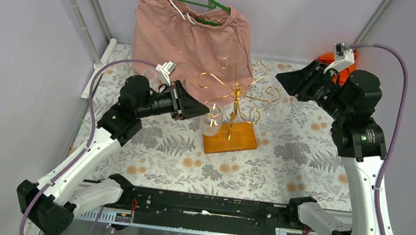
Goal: Take the wine glass off the wine glass rack
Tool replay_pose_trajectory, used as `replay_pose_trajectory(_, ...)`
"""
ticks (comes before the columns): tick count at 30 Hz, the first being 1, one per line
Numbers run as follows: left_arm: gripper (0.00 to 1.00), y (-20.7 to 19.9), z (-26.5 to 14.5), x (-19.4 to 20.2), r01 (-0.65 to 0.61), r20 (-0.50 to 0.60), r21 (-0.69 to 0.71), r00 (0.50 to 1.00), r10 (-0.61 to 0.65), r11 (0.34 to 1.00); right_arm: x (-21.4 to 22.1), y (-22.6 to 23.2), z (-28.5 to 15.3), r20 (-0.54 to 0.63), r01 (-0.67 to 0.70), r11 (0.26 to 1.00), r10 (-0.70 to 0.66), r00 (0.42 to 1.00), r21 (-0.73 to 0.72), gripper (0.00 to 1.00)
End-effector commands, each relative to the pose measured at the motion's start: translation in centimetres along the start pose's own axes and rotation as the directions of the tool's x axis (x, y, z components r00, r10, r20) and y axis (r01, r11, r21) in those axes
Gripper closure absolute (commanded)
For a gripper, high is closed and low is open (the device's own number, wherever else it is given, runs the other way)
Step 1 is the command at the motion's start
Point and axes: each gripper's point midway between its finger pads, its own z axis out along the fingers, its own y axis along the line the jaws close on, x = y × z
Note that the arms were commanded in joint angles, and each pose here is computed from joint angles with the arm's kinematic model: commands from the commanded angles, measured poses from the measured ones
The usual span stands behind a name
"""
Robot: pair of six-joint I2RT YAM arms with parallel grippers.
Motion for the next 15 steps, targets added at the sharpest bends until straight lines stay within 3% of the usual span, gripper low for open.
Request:
replay_pose_trajectory(1,0.71,0.5,0.3,0.2,-0.018,0.002,0.008,1.000,0.018,1.000,-0.9,1.5,-0.6,0.045,0.020,0.998,-0.017,0.999,-0.058,0.61)
replay_pose_trajectory(8,0.80,1.4,0.3,0.5,-0.017,-0.010,-0.029,1.000,0.017,0.999,-1.0,1.8,-0.8,0.051,0.014,0.997,-0.010,0.999,-0.070,0.61)
replay_pose_trajectory(15,1.00,1.8,0.5,0.5,0.008,-0.028,-0.062,1.000,-0.010,0.998,-1.0,2.3,-0.7,0.053,-0.001,0.995,0.007,0.999,-0.100,0.61)
